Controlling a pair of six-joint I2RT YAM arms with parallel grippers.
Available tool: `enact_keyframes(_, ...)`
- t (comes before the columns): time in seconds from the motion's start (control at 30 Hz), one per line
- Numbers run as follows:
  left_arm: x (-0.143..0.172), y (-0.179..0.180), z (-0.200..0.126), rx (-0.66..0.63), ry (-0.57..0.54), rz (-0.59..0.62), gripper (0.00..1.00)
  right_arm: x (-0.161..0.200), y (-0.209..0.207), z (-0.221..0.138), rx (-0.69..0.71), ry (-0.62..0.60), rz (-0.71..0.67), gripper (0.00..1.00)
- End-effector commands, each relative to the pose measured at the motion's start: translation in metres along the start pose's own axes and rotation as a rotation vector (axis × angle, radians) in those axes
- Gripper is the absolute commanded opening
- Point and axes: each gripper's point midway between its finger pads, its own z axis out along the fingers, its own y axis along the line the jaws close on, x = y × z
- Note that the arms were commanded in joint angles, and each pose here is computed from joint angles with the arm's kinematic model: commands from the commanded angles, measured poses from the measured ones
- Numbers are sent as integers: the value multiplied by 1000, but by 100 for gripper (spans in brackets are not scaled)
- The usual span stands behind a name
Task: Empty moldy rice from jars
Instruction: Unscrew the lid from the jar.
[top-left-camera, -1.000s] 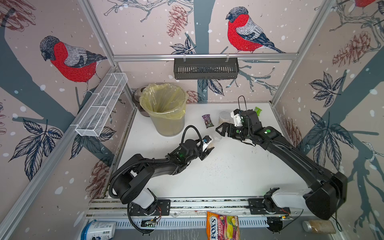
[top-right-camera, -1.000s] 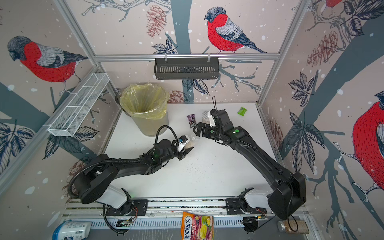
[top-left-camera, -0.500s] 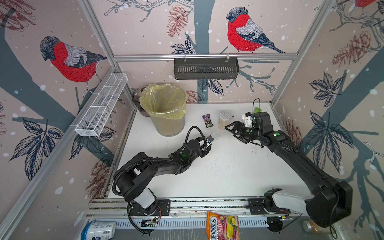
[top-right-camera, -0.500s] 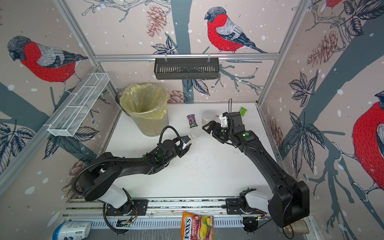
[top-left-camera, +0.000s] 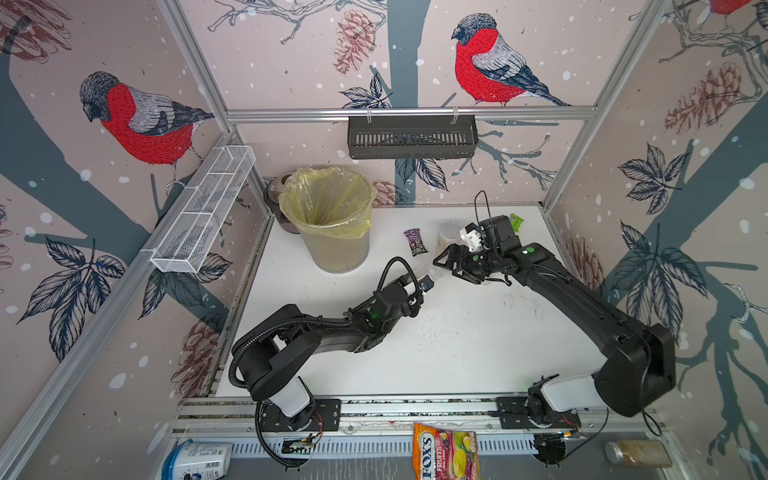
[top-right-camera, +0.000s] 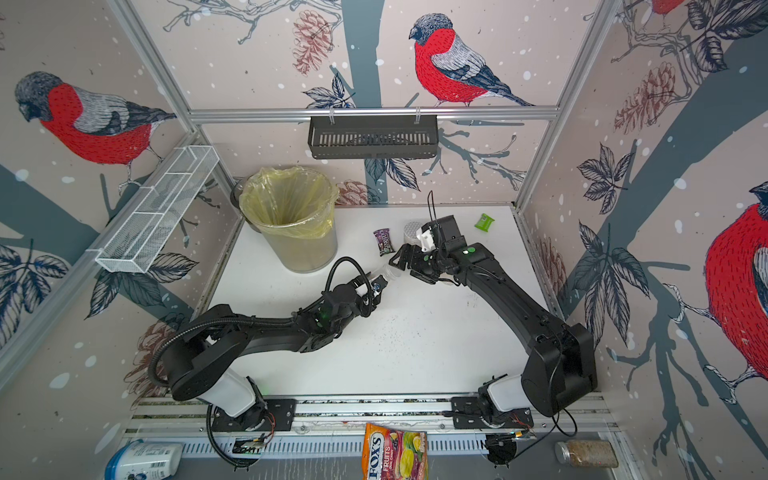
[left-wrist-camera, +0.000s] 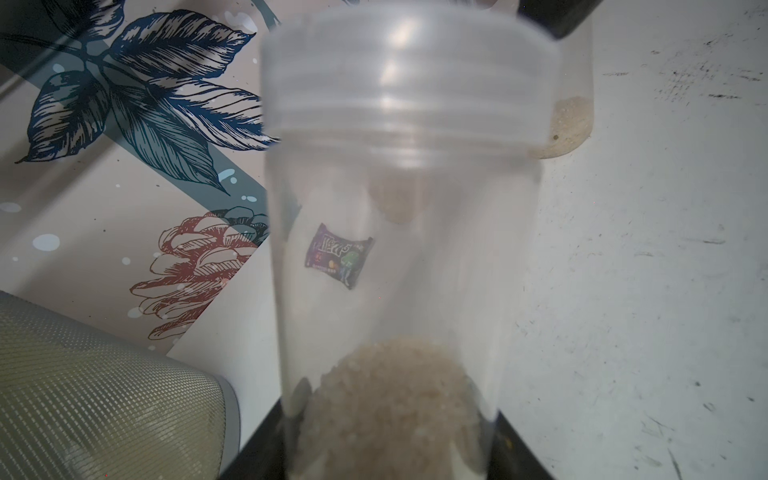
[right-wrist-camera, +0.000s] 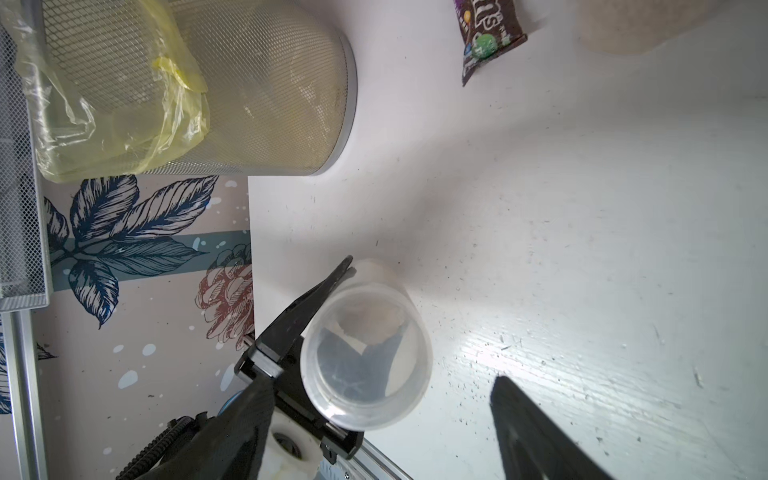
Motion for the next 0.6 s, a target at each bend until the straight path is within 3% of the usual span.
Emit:
enact_keyframes(0.0, -15, 12, -1, -55, -56, -10, 26, 5, 0, 5, 2, 26, -27, 84)
enact_keyframes(0.57, -16, 12, -2, -62, -71, -32, 24, 2, 13, 19, -14, 60, -85, 72)
